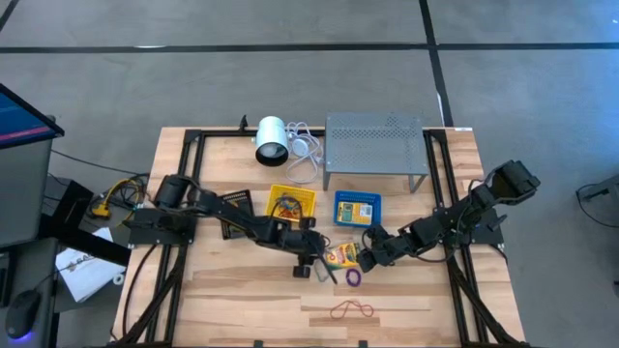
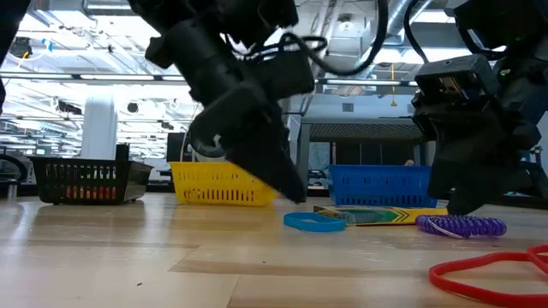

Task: Pick & Place Office Desk Supplies
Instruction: Put the crayon box into the blue bin

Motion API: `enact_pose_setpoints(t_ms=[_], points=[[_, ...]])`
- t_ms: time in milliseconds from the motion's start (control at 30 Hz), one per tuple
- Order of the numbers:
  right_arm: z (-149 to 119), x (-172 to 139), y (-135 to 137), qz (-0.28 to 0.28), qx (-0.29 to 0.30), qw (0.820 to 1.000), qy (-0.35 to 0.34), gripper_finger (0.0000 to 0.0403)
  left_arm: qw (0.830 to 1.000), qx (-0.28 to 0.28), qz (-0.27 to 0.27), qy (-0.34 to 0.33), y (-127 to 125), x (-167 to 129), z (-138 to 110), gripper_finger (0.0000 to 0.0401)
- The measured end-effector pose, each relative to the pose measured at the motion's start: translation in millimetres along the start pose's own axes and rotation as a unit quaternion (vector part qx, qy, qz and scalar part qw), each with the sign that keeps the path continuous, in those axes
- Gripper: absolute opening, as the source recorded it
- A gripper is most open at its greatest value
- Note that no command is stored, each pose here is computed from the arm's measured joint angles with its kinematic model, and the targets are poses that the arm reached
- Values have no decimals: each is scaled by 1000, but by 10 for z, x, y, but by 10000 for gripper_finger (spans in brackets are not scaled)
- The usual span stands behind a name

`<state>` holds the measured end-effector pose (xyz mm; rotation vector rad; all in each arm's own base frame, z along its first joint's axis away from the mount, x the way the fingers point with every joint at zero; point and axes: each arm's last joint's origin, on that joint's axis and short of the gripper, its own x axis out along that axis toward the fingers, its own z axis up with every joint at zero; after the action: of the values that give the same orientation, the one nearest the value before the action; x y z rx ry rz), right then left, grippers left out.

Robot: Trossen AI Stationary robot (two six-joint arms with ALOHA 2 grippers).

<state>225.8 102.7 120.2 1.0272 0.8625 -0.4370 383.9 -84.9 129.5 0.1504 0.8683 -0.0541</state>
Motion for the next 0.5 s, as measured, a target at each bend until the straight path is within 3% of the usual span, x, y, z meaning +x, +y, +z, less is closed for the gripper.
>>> enact_pose_setpoints(t_ms=[500], points=[[-3, 1, 0, 1, 2, 1000, 11, 169, 1000, -4, -16, -24, -19, 30, 32, 147]])
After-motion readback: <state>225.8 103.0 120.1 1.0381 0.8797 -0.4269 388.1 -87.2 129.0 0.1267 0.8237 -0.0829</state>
